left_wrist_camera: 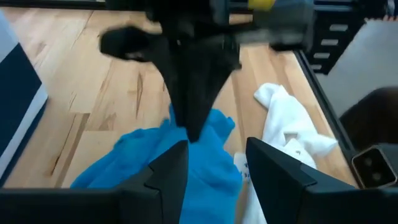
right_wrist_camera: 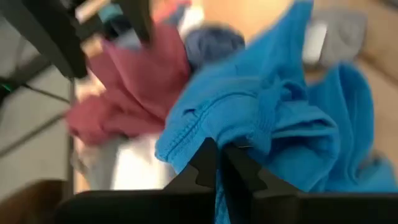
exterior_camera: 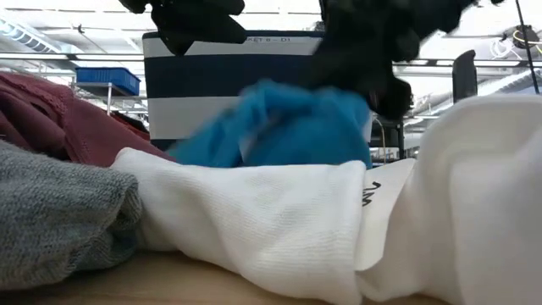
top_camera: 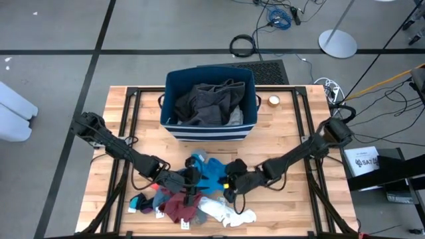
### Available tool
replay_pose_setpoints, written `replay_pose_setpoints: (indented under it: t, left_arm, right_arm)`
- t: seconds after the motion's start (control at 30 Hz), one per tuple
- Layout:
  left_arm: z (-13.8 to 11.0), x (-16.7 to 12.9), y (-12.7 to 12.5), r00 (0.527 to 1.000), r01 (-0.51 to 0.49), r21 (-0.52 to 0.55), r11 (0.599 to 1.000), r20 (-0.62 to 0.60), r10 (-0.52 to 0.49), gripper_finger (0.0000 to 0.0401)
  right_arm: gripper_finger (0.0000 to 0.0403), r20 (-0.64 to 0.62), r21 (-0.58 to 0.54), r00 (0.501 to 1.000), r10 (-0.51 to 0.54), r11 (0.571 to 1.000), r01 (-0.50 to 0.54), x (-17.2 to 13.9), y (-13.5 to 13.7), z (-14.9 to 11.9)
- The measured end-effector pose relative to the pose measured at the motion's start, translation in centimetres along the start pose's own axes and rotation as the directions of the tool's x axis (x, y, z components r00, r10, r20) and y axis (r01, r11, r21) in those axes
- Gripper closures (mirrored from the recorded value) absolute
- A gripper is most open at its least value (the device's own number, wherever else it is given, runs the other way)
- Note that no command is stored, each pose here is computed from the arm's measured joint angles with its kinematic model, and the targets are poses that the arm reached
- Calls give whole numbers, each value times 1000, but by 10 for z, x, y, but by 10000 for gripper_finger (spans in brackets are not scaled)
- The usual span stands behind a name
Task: Sort clothes
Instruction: Put the blue shorts into the blue bin
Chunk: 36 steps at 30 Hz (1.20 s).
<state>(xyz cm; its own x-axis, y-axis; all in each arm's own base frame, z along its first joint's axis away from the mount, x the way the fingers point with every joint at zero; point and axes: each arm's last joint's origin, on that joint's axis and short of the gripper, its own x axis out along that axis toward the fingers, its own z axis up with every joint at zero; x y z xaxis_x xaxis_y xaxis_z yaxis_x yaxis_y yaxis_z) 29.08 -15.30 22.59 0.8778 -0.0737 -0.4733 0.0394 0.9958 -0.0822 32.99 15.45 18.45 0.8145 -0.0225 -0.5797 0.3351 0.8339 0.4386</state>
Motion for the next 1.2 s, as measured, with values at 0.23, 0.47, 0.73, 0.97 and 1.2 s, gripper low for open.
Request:
replay_pose_setpoints:
  t: [0.23,0.47,0.73,0.97,1.2]
  left_arm:
    - [2,0,4,987,-150,-57,987,55,153,230]
    - [2,-1,4,985,-158,-52,986,60,161,230]
    - [-1,-1,8,962,-267,-2,964,51,267,230]
    - [-5,-2,11,950,-312,37,949,31,311,230]
    - [-7,-2,12,948,-319,92,943,11,320,230]
  right_arm:
    - [402,80,35,997,20,999,-23,-16,0,25]
    - [403,114,71,993,-14,997,6,-12,-8,35]
    - [403,201,79,979,31,996,-48,-11,-7,48]
    - [403,223,88,974,48,994,-69,-11,-7,52]
    - [403,249,106,967,51,991,-79,-9,-9,58]
